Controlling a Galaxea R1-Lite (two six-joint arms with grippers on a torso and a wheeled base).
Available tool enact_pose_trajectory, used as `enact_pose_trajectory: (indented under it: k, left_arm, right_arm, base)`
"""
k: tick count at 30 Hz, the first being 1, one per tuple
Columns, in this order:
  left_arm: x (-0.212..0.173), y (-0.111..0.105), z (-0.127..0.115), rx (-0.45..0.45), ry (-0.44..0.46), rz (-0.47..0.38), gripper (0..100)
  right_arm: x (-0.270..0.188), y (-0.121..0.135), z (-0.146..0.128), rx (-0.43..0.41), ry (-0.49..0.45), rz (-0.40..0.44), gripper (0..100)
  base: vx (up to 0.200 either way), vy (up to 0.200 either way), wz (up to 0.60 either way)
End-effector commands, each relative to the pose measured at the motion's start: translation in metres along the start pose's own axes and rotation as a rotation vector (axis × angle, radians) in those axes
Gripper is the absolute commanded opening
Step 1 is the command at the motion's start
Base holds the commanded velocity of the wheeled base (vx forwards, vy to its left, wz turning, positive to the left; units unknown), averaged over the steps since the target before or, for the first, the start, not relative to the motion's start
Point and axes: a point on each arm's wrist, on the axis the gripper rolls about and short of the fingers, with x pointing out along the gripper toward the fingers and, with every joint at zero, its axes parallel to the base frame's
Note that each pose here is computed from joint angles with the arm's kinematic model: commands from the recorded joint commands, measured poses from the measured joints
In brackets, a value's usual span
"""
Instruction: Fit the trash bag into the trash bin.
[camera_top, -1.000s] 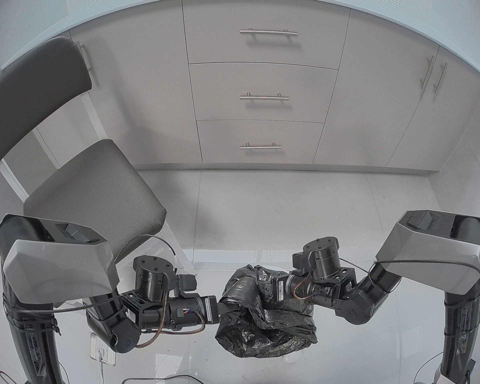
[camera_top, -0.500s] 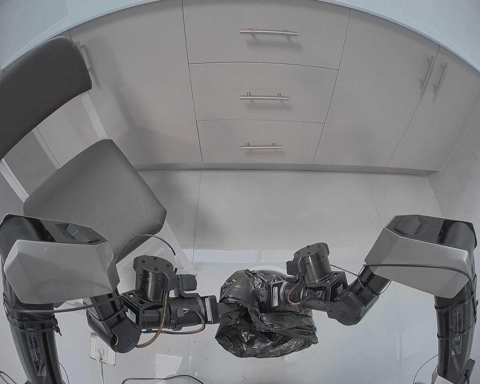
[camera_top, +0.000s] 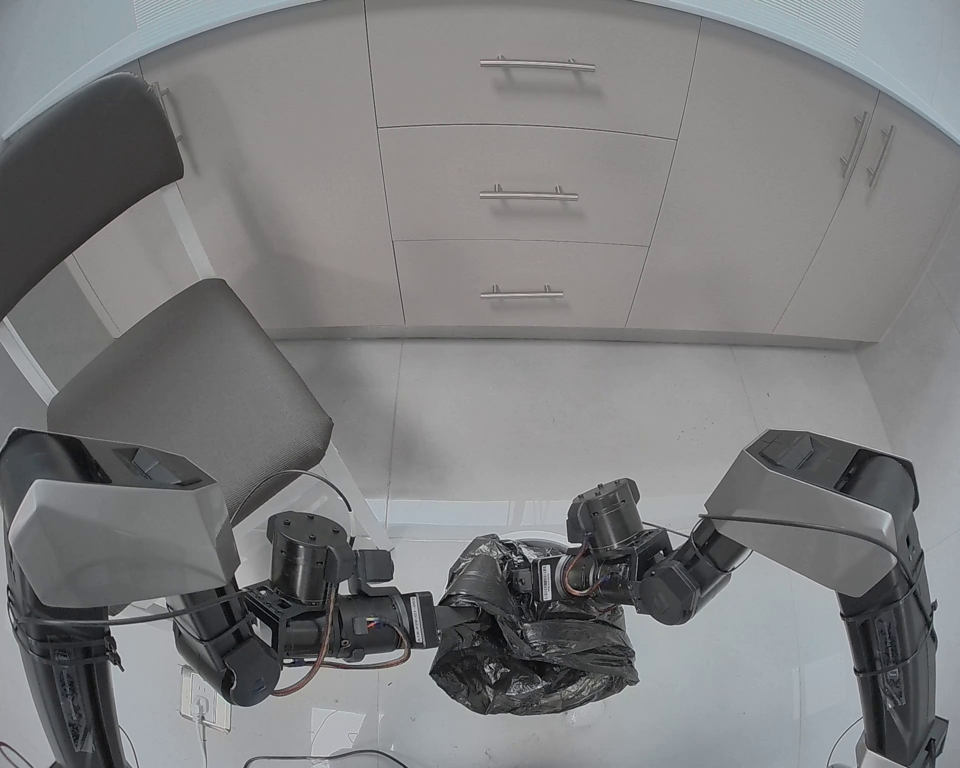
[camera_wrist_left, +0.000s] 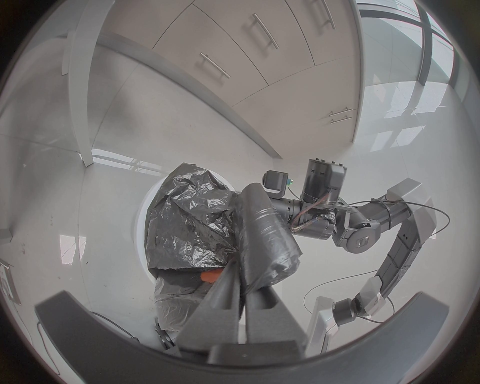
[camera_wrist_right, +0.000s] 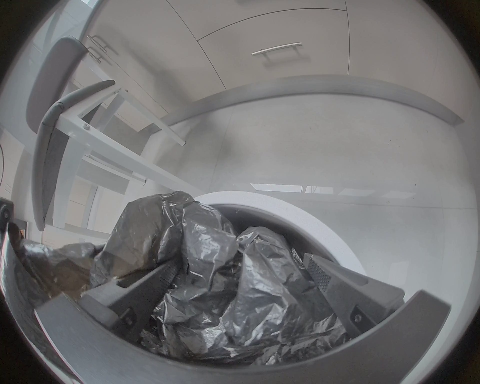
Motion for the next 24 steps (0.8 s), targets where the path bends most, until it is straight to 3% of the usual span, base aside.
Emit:
enact_pose_trajectory:
  k: [1, 3, 10, 18, 22, 23, 24]
  left_arm:
    - [0.000, 0.001, 0.000, -0.001, 0.001, 0.001, 0]
    - [0.000, 0.001, -0.001, -0.002, 0.002, 0.002, 0]
    - [0.000, 0.000, 0.000, -0.001, 0.001, 0.001, 0]
    - [0.000, 0.000, 0.000, 0.000, 0.000, 0.000, 0]
    - [0.000, 0.000, 0.000, -0.002, -0.001, 0.001, 0]
    - [0.000, 0.000, 0.000, -0.002, -0.003, 0.001, 0]
    - [0.000, 0.000, 0.001, -0.002, -0.006, 0.005, 0]
  right_arm:
    - [0.006, -0.001, -0.001, 0.001, 0.000, -0.003, 100]
    - [0.003, -0.001, 0.001, 0.003, -0.006, -0.001, 100]
    - [-0.067, 0.015, 0.034, 0.049, -0.094, 0.044, 100]
    - [-0.136, 0.023, 0.023, 0.062, -0.094, 0.071, 100]
    - [-0.146, 0.010, 0.005, -0.018, -0.070, -0.037, 100]
    - [-0.147, 0.005, -0.005, -0.101, -0.058, -0.124, 100]
    - [-0.150, 0.003, -0.013, -0.152, -0.049, -0.154, 100]
  base:
    - [0.000, 0.000, 0.00]
    - [0.000, 0.000, 0.00]
    - [0.000, 0.000, 0.00]
    - [0.000, 0.000, 0.00]
    - [0.000, 0.000, 0.00]
    - [0.000, 0.000, 0.00]
    - [0.000, 0.000, 0.00]
